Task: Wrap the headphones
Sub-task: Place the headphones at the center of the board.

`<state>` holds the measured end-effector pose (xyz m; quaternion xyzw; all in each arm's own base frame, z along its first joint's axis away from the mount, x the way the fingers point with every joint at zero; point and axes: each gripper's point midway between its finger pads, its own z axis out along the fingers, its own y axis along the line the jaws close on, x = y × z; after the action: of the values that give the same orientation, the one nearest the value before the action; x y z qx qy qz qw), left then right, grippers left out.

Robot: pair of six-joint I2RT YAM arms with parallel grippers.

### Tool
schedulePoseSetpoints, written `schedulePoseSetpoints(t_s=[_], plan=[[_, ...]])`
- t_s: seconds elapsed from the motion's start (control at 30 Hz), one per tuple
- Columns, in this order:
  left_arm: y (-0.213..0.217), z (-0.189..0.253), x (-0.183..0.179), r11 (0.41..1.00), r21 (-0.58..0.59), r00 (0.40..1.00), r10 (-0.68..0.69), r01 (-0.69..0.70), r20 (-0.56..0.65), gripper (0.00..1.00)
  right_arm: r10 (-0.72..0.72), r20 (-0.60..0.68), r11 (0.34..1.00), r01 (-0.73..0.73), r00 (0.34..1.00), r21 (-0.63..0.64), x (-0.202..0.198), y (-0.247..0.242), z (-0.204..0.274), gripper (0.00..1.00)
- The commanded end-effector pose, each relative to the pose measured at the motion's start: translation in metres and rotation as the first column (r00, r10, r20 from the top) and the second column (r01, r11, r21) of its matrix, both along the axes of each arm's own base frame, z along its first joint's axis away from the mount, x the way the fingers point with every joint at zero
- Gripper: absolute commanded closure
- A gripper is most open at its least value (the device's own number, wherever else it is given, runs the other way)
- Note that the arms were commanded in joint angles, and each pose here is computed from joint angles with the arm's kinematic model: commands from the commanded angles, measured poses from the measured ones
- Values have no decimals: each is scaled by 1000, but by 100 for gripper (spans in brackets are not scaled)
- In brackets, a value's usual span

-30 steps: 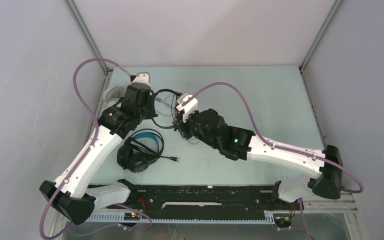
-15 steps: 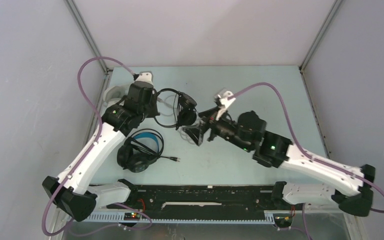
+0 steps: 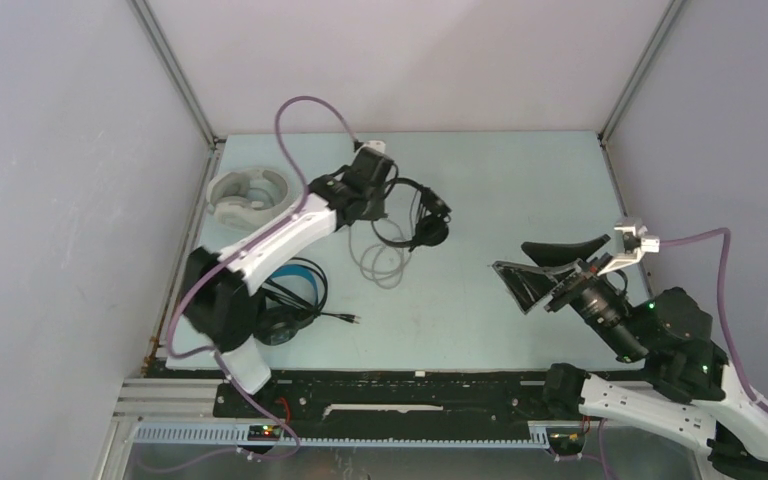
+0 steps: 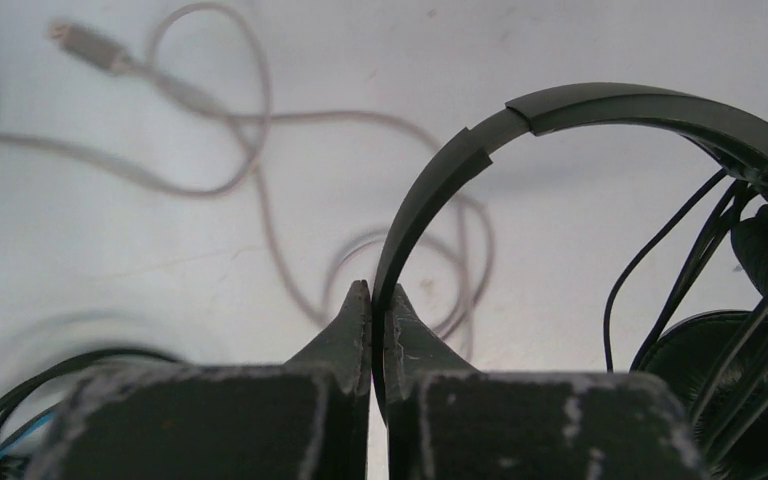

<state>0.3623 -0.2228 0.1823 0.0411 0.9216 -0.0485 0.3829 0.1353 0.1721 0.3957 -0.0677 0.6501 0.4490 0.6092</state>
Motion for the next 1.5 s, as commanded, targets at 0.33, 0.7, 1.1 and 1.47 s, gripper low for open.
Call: schedulePoseSetpoints(t_s=[0.33, 0.7, 1.1, 1.47], plan=[[-143, -8, 84, 979, -198, 999, -39, 44, 28, 99, -96, -61, 994, 93, 994, -54, 0, -36, -30, 0], [-164, -58, 94, 980, -197, 998, -45, 35, -46, 95, -143, -41, 987, 139, 989, -84, 6, -42, -31, 0], [-171, -88, 90, 979, -194, 992, -77, 55, -103, 89, -165, -45, 980, 158, 985, -123, 13, -36, -36, 0], [-169, -102, 88, 981, -187, 987, -87, 61, -134, 80, -166, -44, 980, 160, 985, -116, 14, -35, -35, 0]])
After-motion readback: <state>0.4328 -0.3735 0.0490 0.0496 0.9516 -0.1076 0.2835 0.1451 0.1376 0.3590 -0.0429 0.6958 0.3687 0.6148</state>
